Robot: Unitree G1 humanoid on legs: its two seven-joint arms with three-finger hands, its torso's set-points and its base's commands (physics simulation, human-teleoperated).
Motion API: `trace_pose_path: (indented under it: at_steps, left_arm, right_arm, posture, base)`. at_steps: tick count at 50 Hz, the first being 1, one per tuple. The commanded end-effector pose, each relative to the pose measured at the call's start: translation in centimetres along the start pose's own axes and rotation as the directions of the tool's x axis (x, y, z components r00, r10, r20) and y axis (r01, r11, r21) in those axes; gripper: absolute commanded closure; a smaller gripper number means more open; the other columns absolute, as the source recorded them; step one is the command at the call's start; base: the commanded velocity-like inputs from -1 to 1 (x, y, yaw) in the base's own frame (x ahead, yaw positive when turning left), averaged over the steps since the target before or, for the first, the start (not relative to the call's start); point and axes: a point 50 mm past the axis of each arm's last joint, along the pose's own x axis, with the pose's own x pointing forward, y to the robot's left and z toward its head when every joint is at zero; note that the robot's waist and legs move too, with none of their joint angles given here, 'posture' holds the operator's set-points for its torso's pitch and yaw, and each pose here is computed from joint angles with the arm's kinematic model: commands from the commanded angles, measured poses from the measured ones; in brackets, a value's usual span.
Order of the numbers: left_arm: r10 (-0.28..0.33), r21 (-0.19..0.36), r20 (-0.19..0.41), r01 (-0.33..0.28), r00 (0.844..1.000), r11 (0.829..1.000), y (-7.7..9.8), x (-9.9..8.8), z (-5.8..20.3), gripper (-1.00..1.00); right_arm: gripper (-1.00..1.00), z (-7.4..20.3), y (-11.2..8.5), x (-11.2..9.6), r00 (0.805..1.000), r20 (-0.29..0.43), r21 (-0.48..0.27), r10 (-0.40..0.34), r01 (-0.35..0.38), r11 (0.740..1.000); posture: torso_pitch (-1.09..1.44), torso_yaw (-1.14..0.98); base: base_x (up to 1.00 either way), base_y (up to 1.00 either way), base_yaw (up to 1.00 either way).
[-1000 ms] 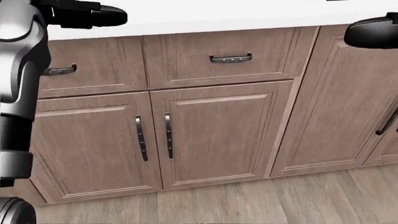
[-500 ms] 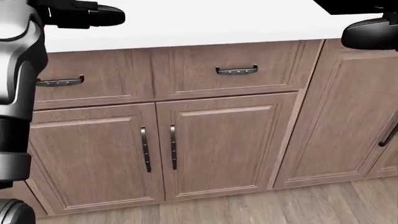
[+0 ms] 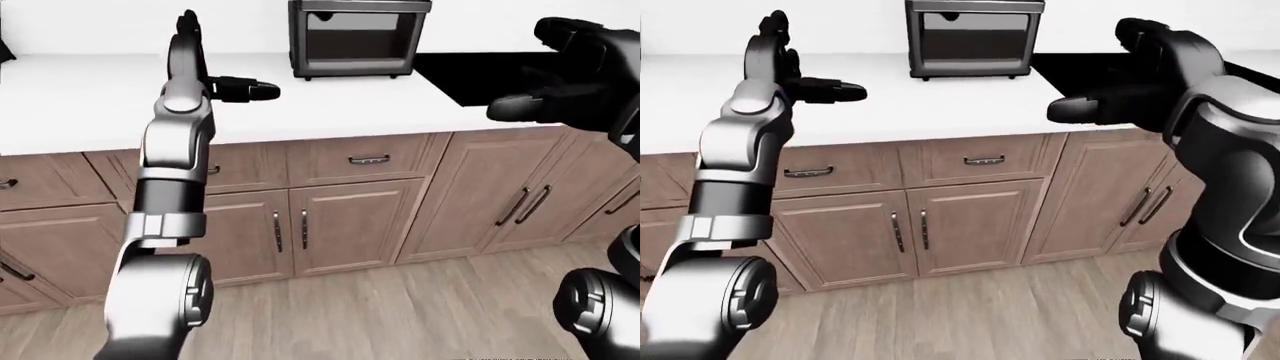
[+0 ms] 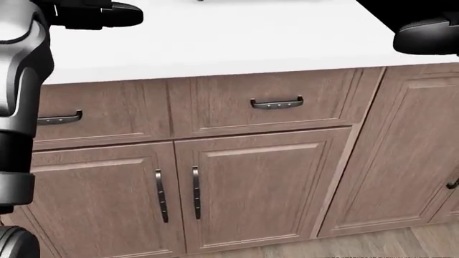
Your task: Open the toaster oven door.
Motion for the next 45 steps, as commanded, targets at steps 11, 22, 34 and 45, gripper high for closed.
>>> trace_pose_path:
  at_steps: [11,22,34,45]
  left_arm:
    - [0.009,-0.007,0.080,-0.008,0.997,1.000,0.33,-0.06,2.40,-1.00]
    - [0.012,-0.010,0.080,-0.011,0.997,1.000,0.42,-0.15,2.36,-1.00]
    - [0.015,-0.011,0.077,-0.014,0.997,1.000,0.56,-0.09,2.23,-1.00]
    - [0.016,-0.015,0.081,-0.015,0.997,1.000,0.68,-0.18,2.64,-1.00]
  right_arm:
    - [-1.00,1.33,-0.16,-0.55,0.998,0.061,-0.009,-0.006,0.006,1.000]
    - [-1.00,1.16,-0.03,-0.41,0.998,0.057,-0.007,-0.001,0.001,1.000]
    - [-1.00,1.22,0.07,-0.39,0.998,0.055,-0.008,0.000,0.000,1.000]
    - [-1.00,1.36,0.04,-0.59,0.998,0.058,-0.008,-0.001,0.001,1.000]
  posture:
    - [0.00,0.00]
    - [0.00,0.00]
    - [0.00,0.00]
    - [0.00,0.00]
  base:
    - [0.38,0.00,0.00]
    - [0.47,0.00,0.00]
    - [0.45,0.00,0.00]
    - [0.10,0.00,0.00]
